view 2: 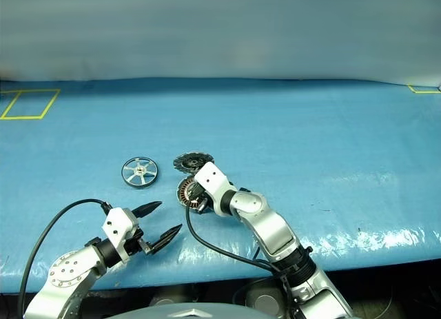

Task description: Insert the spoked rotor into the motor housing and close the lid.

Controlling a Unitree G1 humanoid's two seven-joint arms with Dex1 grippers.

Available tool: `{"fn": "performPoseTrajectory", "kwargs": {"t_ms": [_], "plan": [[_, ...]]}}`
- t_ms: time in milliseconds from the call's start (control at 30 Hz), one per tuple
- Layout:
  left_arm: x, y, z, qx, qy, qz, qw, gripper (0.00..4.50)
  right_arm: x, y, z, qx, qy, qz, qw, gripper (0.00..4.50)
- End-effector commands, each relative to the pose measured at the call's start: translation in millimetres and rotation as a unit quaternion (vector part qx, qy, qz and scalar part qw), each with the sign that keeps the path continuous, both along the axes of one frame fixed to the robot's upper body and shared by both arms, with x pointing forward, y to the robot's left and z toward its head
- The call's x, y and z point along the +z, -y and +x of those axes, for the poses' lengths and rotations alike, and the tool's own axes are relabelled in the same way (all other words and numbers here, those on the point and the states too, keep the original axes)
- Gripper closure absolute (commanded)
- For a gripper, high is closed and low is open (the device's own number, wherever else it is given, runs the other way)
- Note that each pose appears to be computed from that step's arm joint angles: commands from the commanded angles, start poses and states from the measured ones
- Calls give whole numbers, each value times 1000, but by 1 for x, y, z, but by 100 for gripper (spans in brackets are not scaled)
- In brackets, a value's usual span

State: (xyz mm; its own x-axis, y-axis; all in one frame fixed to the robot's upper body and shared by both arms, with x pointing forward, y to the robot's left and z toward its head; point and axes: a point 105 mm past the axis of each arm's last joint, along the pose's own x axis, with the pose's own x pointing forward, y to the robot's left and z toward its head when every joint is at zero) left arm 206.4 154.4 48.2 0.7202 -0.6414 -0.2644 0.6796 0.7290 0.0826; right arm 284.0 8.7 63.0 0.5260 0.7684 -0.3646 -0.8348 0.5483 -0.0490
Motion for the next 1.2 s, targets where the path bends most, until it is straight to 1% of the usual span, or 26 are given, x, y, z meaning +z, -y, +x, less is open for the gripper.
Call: {"fn": "performPoseTrajectory", "kwargs": {"t_ms": [33, 200, 267, 300, 333, 467, 533, 633, 667, 700, 733, 800, 833, 933, 1033, 1200], "plan": [[4, 1, 1, -1, 13, -5, 1000, 0, -4, 5, 2, -7, -8, -10, 1000, 383], [4, 1, 2, -1, 13, -5, 1000, 0, -6, 5, -1, 1, -13, -12, 1000, 383], [3, 1, 2, -1, 12, -4, 1000, 0, -7, 4, -2, 2, -16, -11, 1000, 310], [3, 2, 2, -1, 12, -4, 1000, 0, -7, 4, -2, 1, -17, -11, 1000, 291], [3, 2, 2, -1, 12, -4, 1000, 0, -7, 3, -2, 1, -18, -9, 1000, 248], [2, 2, 2, -1, 11, -6, 1000, 0, -5, 1, -2, -4, -21, 3, 1000, 119], [2, 2, 2, -1, 10, -6, 1000, 0, 3, -2, -3, -3, -20, 20, 1000, 59], [3, 2, 2, 0, 11, -7, 1000, 0, 18, -3, -5, 2, -10, 39, 999, 59], [3, 2, 2, 0, 11, -7, 1000, 0, 23, -3, -7, 5, -8, 44, 999, 96], [3, 2, 2, 0, 11, -7, 1000, 0, 28, -3, -10, 9, -8, 49, 999, 120], [3, 2, 2, 0, 11, -7, 1000, 0, 31, -3, -12, 11, -9, 51, 999, 154], [3, 2, 2, 0, 11, -8, 1000, 0, 34, -2, -18, 22, -4, 34, 999, 222], [3, 2, 2, 0, 11, -9, 1000, 0, 34, -1, -19, 23, -2, 24, 999, 249], [4, 3, 2, -1, 11, -11, 1000, 0, 36, 1, -17, 12, 4, 5, 1000, 359], [4, 4, 3, -4, 13, -10, 1000, 0, 39, 1, -12, 3, 8, -8, 1000, 448], [4, 5, 4, -4, 19, -3, 1000, 0, 35, -3, -2, 9, 19, -46, 999, 448]]}}
